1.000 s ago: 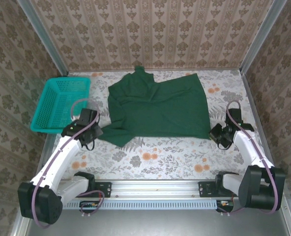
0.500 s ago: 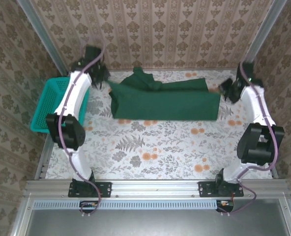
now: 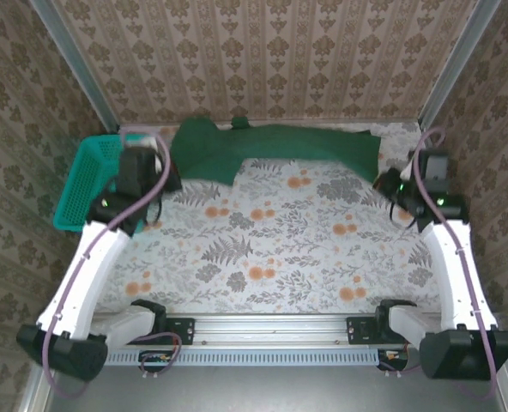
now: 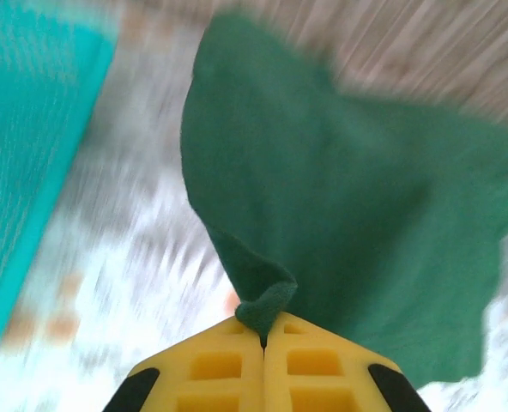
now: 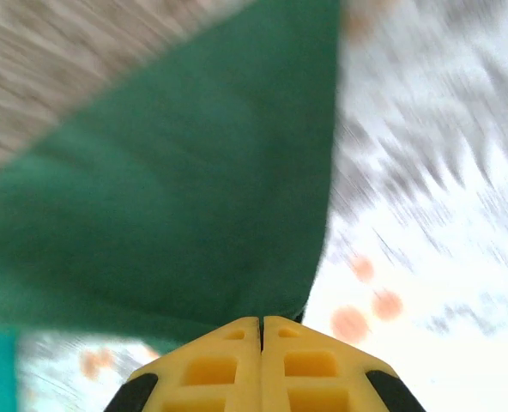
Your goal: Fold and stack the t-shirts
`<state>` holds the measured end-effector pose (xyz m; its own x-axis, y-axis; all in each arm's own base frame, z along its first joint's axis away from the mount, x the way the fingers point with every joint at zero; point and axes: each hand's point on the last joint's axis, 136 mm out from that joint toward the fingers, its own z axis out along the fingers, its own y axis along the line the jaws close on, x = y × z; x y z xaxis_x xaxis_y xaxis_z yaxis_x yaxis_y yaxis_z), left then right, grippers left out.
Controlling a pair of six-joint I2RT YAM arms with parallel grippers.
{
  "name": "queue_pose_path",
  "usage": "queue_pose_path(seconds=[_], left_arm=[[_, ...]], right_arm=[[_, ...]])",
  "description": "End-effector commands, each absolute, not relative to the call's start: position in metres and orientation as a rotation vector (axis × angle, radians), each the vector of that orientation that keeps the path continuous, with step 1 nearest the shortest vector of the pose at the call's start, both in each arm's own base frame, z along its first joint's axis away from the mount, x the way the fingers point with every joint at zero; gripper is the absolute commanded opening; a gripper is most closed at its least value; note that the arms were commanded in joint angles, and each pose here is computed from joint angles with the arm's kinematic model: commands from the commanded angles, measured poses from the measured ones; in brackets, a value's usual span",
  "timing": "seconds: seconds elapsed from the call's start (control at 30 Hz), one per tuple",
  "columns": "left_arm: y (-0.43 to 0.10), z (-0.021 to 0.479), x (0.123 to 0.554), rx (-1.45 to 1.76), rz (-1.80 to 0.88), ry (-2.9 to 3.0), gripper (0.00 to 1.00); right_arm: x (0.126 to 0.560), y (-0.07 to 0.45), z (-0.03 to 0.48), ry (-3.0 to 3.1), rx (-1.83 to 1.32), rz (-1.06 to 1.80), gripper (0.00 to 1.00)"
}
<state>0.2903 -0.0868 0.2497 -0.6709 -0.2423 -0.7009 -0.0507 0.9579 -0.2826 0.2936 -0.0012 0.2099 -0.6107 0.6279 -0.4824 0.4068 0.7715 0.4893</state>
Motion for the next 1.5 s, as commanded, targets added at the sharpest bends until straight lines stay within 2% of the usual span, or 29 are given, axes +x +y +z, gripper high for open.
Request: queue_pose_path(seconds=[0.0, 0.1, 0.17, 0.2, 0.23, 0.3, 0.33, 0.37, 0.4, 0.47, 0.5, 0.63, 0.67, 0.7, 0.77, 0.8, 0.97, 1.17, 1.3, 1.47], left_arm=[[-0.051, 0.162, 0.218, -0.437, -0.173, 2.503, 0.0], [-0.026, 0.142, 0.18, -0.634, -0.117, 2.499, 0.02], [-0.019, 0.141, 0.172, -0.698, -0.107, 2.475, 0.13], [-0.02, 0.145, 0.175, -0.676, -0.123, 2.46, 0.12], [-0.019, 0.151, 0.178, -0.663, -0.114, 2.443, 0.12], [-0.011, 0.169, 0.187, -0.664, -0.055, 2.39, 0.2], [-0.008, 0.179, 0.194, -0.651, -0.031, 2.358, 0.2], [-0.009, 0.192, 0.204, -0.628, -0.022, 2.32, 0.24], [-0.01, 0.202, 0.216, -0.614, -0.018, 2.287, 0.35], [-0.02, 0.218, 0.243, -0.555, -0.03, 2.25, 0.66], [-0.026, 0.224, 0.256, -0.536, -0.039, 2.243, 0.74], [-0.062, 0.23, 0.31, -0.414, -0.129, 2.258, 0.76], [-0.076, 0.226, 0.326, -0.366, -0.165, 2.291, 0.73], [-0.091, 0.219, 0.341, -0.318, -0.201, 2.346, 0.67], [-0.12, 0.193, 0.367, -0.232, -0.245, 2.495, 0.45], [-0.138, 0.176, 0.378, -0.173, -0.285, 2.577, 0.42], [-0.186, 0.11, 0.418, 0.003, -0.264, 2.807, 0.42], [-0.204, 0.042, 0.436, -0.006, -0.192, 2.994, 0.39], [-0.205, 0.011, 0.448, -0.048, -0.092, 3.049, 0.4], [-0.21, -0.009, 0.488, -0.117, -0.065, 3.039, 0.4]], right_arm=[[0.239, -0.007, 0.139, 2.471, 0.885, 0.327, 0.0], [0.215, -0.007, 0.11, 2.527, 0.978, 0.309, 0.0], [0.206, -0.008, 0.102, 2.549, 1.036, 0.293, 0.0], [0.206, -0.006, 0.101, 2.552, 1.033, 0.307, 0.05], [0.206, -0.008, 0.101, 2.553, 1.037, 0.295, 0.16], [0.203, -0.022, 0.105, 2.553, 1.1, 0.18, 0.21], [0.204, -0.026, 0.109, 2.543, 1.12, 0.156, 0.25], [0.208, -0.03, 0.115, 2.521, 1.13, 0.138, 0.35], [0.211, -0.036, 0.122, 2.493, 1.147, 0.106, 0.46], [0.219, -0.045, 0.132, 2.446, 1.184, 0.056, 0.6], [0.23, -0.046, 0.136, 2.428, 1.169, 0.075, 0.64], [0.265, -0.046, 0.142, 2.409, 1.151, 0.121, 0.63], [0.276, -0.042, 0.139, 2.417, 1.135, 0.15, 0.61], [0.285, -0.038, 0.135, 2.429, 1.121, 0.186, 0.59], [0.299, -0.031, 0.118, 2.51, 1.114, 0.197, 0.48], [0.306, -0.028, 0.108, 2.565, 1.096, 0.174, 0.43], [0.328, -0.014, 0.056, 2.781, 1.094, 0.111, 0.33], [0.352, 0.009, 0.018, 2.88, 1.156, 0.171, 0.32], [0.375, 0.016, 0.004, 2.863, 1.225, 0.206, 0.33], [0.42, 0.013, -0.008, 2.84, 1.238, 0.182, 0.34]])
